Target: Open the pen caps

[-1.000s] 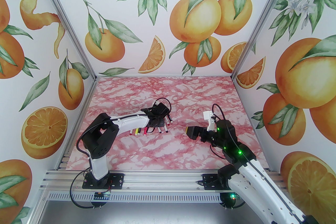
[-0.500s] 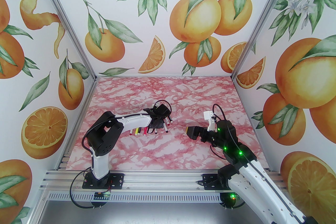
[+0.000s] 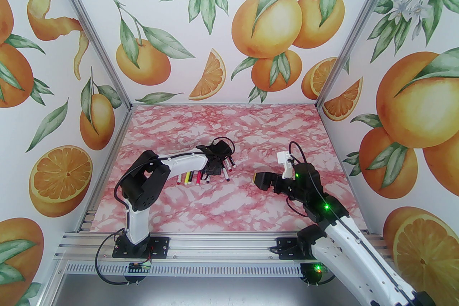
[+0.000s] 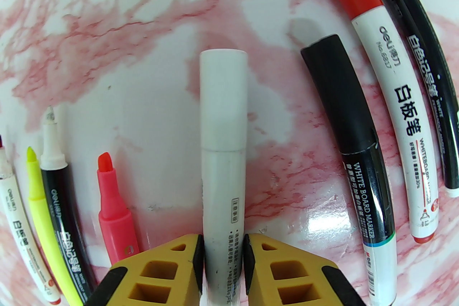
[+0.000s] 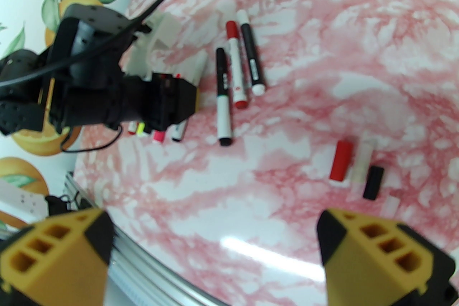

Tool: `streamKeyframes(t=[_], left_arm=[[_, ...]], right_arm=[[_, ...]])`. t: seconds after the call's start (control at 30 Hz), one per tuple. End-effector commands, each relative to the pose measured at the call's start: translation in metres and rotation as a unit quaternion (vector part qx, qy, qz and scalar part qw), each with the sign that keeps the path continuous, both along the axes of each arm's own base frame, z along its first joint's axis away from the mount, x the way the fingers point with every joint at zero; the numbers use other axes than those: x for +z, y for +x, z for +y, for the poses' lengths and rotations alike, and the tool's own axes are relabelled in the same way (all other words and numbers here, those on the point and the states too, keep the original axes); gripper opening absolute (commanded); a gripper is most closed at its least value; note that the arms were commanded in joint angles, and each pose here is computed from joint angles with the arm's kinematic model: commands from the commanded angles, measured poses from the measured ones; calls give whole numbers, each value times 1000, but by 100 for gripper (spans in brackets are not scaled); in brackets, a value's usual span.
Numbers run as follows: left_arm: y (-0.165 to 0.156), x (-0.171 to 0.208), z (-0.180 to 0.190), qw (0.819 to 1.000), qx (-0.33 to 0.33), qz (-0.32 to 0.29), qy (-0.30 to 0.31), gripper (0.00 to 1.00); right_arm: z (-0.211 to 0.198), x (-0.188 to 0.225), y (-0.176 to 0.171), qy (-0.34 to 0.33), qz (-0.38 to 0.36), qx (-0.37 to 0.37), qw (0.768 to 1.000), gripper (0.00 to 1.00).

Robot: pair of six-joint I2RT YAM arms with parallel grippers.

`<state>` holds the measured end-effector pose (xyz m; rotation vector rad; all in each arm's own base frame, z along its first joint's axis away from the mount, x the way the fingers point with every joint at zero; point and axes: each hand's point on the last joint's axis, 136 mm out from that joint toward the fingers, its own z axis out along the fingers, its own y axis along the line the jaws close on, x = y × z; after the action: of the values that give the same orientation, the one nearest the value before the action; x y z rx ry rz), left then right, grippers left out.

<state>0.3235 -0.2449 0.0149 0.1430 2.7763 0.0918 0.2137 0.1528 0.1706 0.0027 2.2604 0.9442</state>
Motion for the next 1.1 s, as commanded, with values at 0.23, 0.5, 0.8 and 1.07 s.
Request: streamKeyframes(t=[0.23, 0.5, 0.8, 1.07], left_arm=[[-5, 26, -7, 997, -52, -3, -49, 16], [-32, 97, -42, 960, -181, -39, -210, 15], [-85, 157, -81, 872, -329, -39, -360, 15], [-108, 175, -112, 830, -377, -29, -409, 15]], right_arm=[[5, 2, -2, 29, 9, -1, 1000, 100], [7, 22, 6, 90, 19, -37, 995, 91], [20, 51, 31, 184, 11, -62, 981, 76], [36, 60, 44, 172, 2, -67, 983, 74]])
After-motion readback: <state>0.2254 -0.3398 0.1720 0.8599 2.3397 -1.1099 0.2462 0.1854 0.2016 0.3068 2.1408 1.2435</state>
